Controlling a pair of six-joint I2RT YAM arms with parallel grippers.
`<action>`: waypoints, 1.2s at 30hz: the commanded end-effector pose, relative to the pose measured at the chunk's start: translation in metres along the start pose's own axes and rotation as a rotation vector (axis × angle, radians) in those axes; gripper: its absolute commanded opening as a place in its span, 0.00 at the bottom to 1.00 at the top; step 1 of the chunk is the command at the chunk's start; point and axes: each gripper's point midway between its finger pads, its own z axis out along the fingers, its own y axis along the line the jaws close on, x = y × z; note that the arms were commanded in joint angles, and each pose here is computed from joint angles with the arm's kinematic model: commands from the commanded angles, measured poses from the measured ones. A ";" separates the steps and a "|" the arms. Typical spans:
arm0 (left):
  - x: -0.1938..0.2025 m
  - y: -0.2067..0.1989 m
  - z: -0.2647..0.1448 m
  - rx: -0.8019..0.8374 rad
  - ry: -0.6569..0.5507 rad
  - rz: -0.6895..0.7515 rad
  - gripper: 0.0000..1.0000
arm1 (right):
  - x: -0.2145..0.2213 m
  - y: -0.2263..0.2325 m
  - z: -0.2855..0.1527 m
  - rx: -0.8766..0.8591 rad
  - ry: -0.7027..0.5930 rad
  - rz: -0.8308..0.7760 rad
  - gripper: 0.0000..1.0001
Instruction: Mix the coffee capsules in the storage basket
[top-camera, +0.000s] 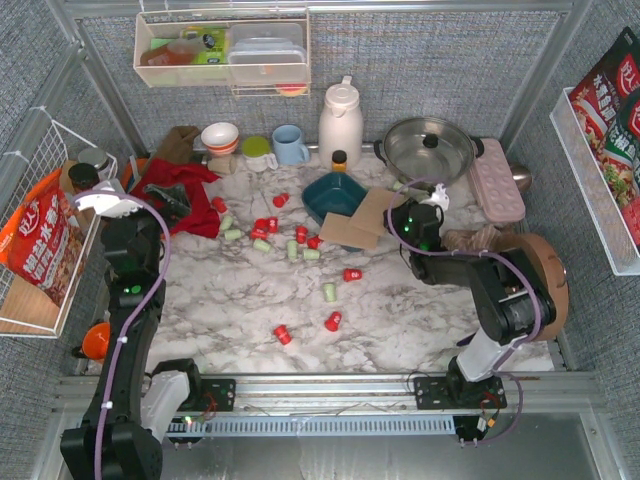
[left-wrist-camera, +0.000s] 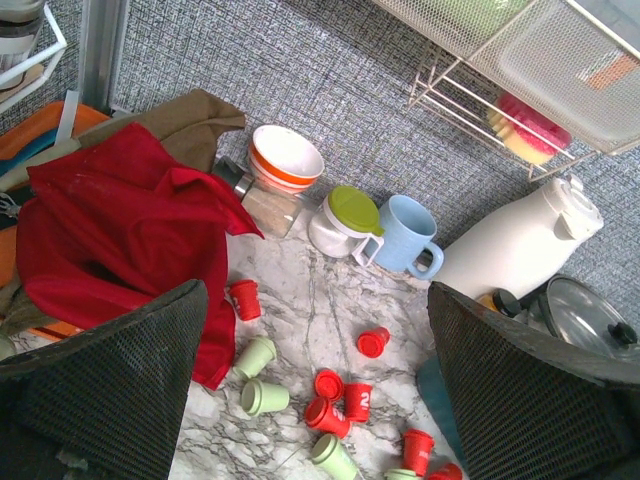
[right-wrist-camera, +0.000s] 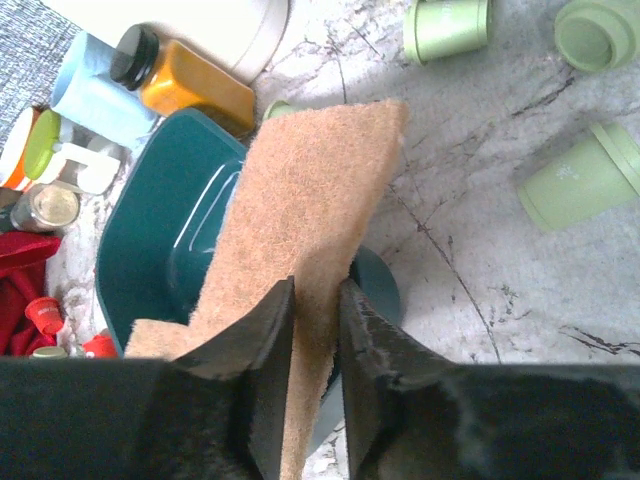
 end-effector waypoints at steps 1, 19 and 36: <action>-0.005 -0.004 0.001 0.017 -0.015 -0.005 0.99 | -0.016 0.012 -0.002 -0.039 -0.058 0.011 0.20; 0.001 -0.004 0.002 0.017 0.003 -0.006 0.99 | -0.066 0.057 -0.036 -0.140 -0.119 -0.027 0.00; 0.037 -0.028 0.012 0.108 0.172 0.018 0.99 | -0.172 -0.019 -0.135 0.360 -0.373 -0.293 0.00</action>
